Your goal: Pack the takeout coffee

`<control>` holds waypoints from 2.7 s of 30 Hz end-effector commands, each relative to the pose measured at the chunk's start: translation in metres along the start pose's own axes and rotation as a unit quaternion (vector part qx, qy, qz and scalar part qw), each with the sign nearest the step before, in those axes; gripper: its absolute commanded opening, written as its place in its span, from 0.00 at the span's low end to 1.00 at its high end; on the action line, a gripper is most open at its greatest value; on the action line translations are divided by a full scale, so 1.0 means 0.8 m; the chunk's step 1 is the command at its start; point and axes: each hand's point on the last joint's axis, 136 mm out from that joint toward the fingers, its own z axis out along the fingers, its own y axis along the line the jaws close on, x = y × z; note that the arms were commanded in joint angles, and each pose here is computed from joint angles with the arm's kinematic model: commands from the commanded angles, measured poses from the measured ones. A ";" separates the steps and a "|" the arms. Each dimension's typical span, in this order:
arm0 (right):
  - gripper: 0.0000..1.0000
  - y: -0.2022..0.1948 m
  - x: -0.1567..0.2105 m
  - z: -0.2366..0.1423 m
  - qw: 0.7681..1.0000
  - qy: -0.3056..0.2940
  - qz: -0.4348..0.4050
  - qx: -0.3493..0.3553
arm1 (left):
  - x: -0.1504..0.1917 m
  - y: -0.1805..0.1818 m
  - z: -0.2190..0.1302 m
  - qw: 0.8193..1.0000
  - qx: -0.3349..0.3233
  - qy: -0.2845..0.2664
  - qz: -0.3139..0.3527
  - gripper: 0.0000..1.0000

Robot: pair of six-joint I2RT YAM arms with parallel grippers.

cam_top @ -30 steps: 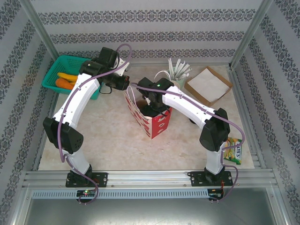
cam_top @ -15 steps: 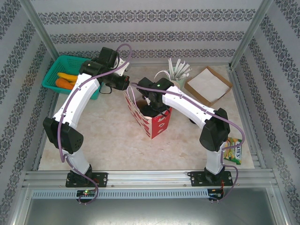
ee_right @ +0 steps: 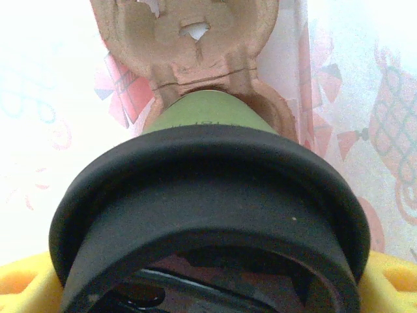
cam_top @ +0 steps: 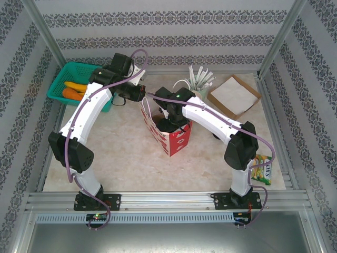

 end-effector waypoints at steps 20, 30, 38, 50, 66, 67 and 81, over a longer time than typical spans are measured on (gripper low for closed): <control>0.30 -0.014 0.010 0.019 0.999 0.041 0.006 0.029 | -0.013 -0.003 0.001 1.000 0.007 -0.015 -0.006 0.00; 0.30 -0.014 0.009 0.018 0.999 0.039 0.006 0.028 | -0.014 -0.004 0.000 1.000 0.008 -0.017 -0.004 0.00; 0.30 -0.013 0.008 0.019 0.999 0.037 0.007 0.026 | -0.012 -0.003 0.002 1.000 0.007 -0.014 -0.005 0.00; 0.30 -0.016 0.011 0.018 0.999 0.041 0.009 0.030 | -0.012 -0.003 0.003 1.000 0.008 -0.014 -0.005 0.00; 0.30 -0.026 -0.013 0.031 0.999 0.004 0.012 0.043 | -0.013 -0.003 0.007 1.000 0.012 -0.011 -0.009 0.00; 0.30 -0.027 -0.014 0.032 0.999 0.004 0.013 0.042 | -0.013 -0.004 0.007 1.000 0.014 -0.011 -0.010 0.00; 0.29 -0.032 -0.004 0.055 0.999 0.028 0.015 0.044 | -0.014 -0.003 0.005 1.000 0.011 -0.012 -0.010 0.00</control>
